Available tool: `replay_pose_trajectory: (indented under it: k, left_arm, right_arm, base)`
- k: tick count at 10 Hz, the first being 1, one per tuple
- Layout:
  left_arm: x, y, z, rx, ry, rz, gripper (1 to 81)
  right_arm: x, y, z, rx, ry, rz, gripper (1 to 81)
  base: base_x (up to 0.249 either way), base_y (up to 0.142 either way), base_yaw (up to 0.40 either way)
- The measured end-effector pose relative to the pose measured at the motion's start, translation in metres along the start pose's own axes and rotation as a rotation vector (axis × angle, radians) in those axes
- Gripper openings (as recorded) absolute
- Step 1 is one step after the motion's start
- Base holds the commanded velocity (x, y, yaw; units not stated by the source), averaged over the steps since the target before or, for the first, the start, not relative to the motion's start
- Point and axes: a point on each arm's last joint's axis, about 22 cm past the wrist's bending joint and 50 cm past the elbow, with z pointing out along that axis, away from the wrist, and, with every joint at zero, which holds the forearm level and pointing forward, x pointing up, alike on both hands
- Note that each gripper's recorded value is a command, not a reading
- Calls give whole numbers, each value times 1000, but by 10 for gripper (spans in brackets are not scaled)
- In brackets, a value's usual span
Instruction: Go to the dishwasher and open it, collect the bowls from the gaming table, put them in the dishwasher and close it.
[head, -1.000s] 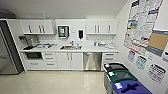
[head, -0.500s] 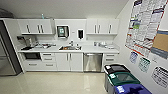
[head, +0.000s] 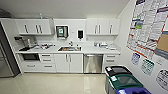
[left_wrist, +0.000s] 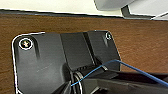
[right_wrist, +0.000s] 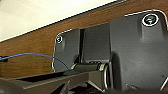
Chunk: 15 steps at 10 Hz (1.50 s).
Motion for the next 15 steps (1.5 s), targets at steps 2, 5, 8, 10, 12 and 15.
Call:
replay_pose_trajectory:
  k: [2,5,8,10,12,15]
  left_arm:
    - [1,0,0,0,1,0,811]
    - [0,0,0,0,0,0,811]
    - [1,0,0,0,1,1,811]
    - [1,0,0,0,1,1,811]
    - [1,0,0,0,1,0,811]
    - [1,0,0,1,1,0,811]
  right_arm:
    - [0,1,0,-1,-1,1,811]
    - [0,0,0,0,0,0,811]
    - [0,0,0,-1,-1,0,811]
    - [0,0,0,0,-1,0,811]
    - [0,0,0,0,-1,0,811]
    - [0,0,0,0,-1,0,811]
  base:
    - [107,0,0]
    - [99,0,0]
    - [99,0,0]
    - [99,0,0]
    - [98,0,0]
    - [99,0,0]
